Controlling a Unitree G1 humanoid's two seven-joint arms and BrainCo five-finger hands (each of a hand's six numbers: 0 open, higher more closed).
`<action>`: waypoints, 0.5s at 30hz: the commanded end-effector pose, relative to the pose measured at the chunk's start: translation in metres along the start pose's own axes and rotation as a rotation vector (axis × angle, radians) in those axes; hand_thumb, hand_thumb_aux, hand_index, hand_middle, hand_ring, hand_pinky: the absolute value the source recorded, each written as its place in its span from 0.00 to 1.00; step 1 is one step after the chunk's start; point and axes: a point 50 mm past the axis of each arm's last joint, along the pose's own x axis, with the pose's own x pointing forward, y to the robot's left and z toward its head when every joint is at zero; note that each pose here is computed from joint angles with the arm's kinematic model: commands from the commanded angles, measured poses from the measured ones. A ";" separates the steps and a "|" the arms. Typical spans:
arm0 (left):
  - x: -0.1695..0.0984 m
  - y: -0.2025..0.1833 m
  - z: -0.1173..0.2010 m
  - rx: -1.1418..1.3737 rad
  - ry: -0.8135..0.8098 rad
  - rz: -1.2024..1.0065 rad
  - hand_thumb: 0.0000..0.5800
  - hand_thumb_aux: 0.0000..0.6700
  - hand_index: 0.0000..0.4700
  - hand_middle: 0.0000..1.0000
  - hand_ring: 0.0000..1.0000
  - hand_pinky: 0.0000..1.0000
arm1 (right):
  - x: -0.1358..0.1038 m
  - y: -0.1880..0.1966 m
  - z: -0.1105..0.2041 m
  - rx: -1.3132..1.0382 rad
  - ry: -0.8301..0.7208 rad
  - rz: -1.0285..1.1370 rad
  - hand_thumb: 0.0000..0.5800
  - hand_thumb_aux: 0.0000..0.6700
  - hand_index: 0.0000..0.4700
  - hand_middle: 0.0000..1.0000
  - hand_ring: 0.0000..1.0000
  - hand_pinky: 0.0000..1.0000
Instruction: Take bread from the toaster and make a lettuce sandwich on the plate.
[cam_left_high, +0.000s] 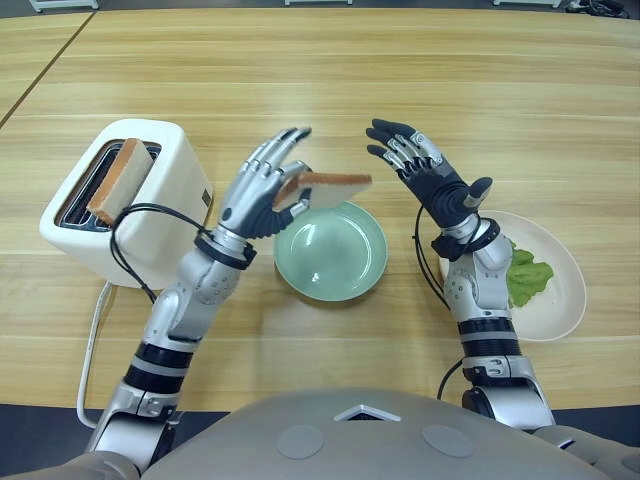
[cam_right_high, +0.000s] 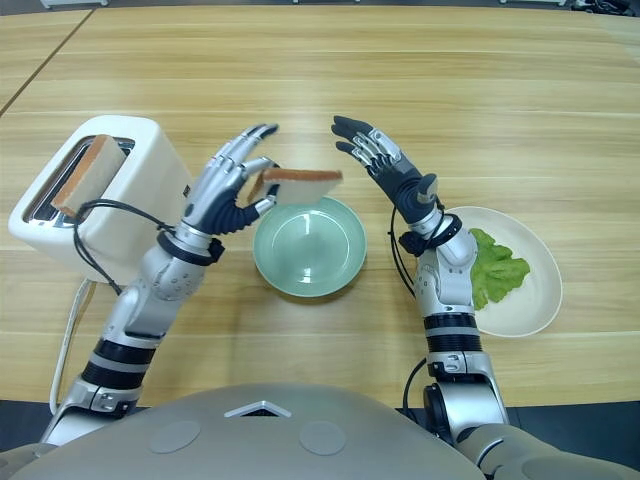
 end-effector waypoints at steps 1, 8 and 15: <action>0.001 -0.021 0.005 0.118 -0.086 -0.055 1.00 1.00 1.00 0.00 0.00 0.00 | 0.002 0.000 0.002 -0.012 -0.004 0.014 0.00 0.00 0.00 0.00 0.00 0.00; -0.012 -0.046 0.016 0.294 -0.216 -0.138 1.00 1.00 1.00 0.00 0.00 0.00 | 0.000 0.001 0.005 -0.012 -0.005 0.018 0.00 0.00 0.00 0.00 0.00 0.00; -0.037 -0.054 0.024 0.305 -0.186 -0.225 1.00 1.00 1.00 0.00 0.00 0.00 | 0.001 0.003 0.008 -0.013 -0.008 0.023 0.00 0.00 0.00 0.00 0.00 0.00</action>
